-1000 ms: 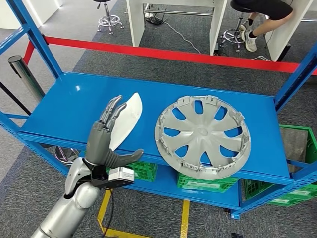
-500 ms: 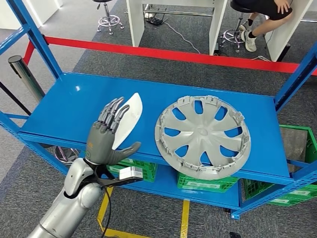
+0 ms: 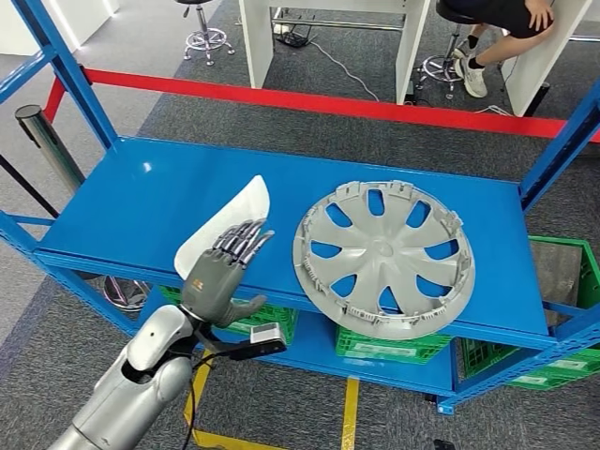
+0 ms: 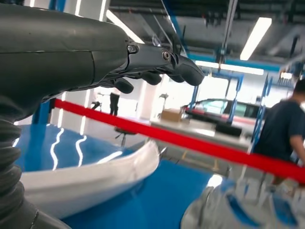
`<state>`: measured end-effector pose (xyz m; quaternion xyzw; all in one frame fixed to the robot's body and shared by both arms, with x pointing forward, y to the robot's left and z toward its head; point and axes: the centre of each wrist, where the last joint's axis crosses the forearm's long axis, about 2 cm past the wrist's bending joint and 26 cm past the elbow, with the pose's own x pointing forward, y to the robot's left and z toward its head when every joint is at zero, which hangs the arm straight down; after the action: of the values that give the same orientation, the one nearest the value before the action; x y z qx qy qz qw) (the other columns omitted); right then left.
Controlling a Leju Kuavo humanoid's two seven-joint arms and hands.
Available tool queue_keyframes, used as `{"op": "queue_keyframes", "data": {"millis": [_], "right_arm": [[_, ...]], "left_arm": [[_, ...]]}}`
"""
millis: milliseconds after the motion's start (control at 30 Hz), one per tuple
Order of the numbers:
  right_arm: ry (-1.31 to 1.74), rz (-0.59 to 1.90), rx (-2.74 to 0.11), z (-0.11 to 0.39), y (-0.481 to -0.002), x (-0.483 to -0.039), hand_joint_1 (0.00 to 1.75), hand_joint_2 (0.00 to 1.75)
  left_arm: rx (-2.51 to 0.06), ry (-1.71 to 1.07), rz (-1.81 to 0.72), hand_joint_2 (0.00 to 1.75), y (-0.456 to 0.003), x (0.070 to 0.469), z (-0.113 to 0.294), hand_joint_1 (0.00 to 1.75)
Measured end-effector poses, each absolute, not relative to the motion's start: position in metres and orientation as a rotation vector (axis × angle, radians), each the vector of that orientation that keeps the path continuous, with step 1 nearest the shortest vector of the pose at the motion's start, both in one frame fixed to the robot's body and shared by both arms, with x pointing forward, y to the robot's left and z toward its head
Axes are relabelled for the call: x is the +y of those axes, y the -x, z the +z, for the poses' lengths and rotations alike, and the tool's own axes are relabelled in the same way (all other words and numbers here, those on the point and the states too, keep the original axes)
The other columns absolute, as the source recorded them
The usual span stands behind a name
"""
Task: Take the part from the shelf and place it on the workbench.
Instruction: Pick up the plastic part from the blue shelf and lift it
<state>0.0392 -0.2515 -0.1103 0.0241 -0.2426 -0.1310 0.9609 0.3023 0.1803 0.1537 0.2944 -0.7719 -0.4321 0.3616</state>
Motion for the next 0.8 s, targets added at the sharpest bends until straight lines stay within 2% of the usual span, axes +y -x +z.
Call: {"op": "queue_keyframes", "data": {"millis": [300, 800], "right_arm": [[-0.056, -0.258, -0.495, -0.110, -0.040, -0.254, 0.00, 0.00], [-0.054, -0.241, -0.502, -0.110, -0.042, -0.256, 0.00, 0.00]], "left_arm": [[-1.852, -0.792, -1.244, 1.75, -0.316, 0.190, 0.149, 0.00], [-1.781, -0.939, -1.287, 1.75, -0.346, 0.201, 0.170, 0.00]]}}
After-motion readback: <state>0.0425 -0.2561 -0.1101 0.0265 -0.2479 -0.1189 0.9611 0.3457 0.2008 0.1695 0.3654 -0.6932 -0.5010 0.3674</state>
